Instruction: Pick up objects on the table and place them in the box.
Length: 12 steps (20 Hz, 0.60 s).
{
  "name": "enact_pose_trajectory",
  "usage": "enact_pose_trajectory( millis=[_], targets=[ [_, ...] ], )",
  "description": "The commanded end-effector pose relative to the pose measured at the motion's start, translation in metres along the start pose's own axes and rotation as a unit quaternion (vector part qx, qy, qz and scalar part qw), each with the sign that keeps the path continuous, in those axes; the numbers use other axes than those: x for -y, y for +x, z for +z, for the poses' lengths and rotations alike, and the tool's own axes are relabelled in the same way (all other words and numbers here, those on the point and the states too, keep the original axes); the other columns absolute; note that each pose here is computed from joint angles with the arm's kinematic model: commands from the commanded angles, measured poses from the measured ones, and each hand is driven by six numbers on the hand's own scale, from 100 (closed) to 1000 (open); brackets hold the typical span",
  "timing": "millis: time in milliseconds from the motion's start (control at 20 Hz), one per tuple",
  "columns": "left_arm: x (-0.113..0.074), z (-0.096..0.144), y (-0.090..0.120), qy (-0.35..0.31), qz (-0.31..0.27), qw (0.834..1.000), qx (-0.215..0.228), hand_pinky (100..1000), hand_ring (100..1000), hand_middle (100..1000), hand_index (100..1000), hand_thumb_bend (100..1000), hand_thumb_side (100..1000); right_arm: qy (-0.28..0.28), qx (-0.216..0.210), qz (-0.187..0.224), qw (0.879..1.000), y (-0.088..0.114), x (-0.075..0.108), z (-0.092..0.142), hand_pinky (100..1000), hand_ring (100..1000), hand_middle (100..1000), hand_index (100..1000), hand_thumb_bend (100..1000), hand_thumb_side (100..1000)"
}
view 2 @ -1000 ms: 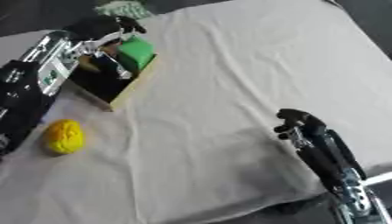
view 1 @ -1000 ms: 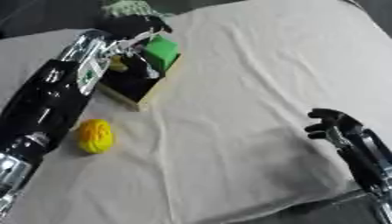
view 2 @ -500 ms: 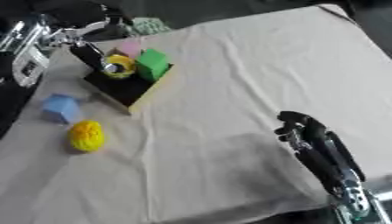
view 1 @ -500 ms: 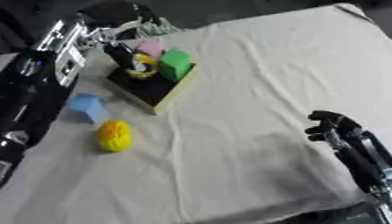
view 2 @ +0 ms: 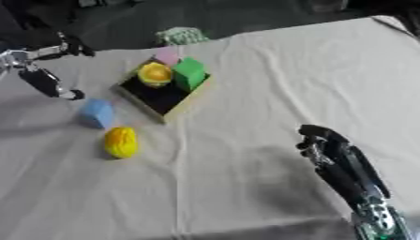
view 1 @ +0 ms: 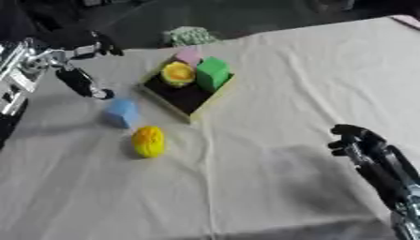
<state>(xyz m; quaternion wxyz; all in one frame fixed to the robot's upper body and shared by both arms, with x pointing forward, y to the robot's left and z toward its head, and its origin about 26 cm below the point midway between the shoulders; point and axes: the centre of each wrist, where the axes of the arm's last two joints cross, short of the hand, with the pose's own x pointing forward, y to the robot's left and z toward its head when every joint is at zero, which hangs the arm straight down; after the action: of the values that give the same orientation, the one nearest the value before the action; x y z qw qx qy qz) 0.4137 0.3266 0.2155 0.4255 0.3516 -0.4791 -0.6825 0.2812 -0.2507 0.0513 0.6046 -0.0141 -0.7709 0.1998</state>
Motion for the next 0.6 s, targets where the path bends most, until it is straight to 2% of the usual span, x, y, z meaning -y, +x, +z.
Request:
enact_pose_trajectory(
  millis=[50,300,400,600],
  targets=[
    [-0.013,0.018,-0.013,-0.012,0.010,1.000,-0.016,820,799,785,886,485,230,-0.003,0.006,0.013,1.000,0.003,0.006,0.000,693,695,764,809,100,624],
    [0.004,0.016,-0.019,-0.073,0.057,0.995,-0.020,817,793,778,884,480,180,-0.002,0.006,0.012,1.000,0.003,0.006,0.000,693,694,763,809,100,617],
    [0.009,0.015,-0.020,-0.094,0.063,0.993,-0.022,818,795,781,886,448,190,-0.003,0.004,0.011,1.000,0.002,0.006,0.000,693,694,763,809,100,619],
    [0.019,0.011,-0.024,-0.112,0.072,0.991,-0.033,819,800,794,893,438,175,-0.003,0.003,0.010,1.000,0.002,0.005,0.001,693,694,762,809,100,619]
  ],
)
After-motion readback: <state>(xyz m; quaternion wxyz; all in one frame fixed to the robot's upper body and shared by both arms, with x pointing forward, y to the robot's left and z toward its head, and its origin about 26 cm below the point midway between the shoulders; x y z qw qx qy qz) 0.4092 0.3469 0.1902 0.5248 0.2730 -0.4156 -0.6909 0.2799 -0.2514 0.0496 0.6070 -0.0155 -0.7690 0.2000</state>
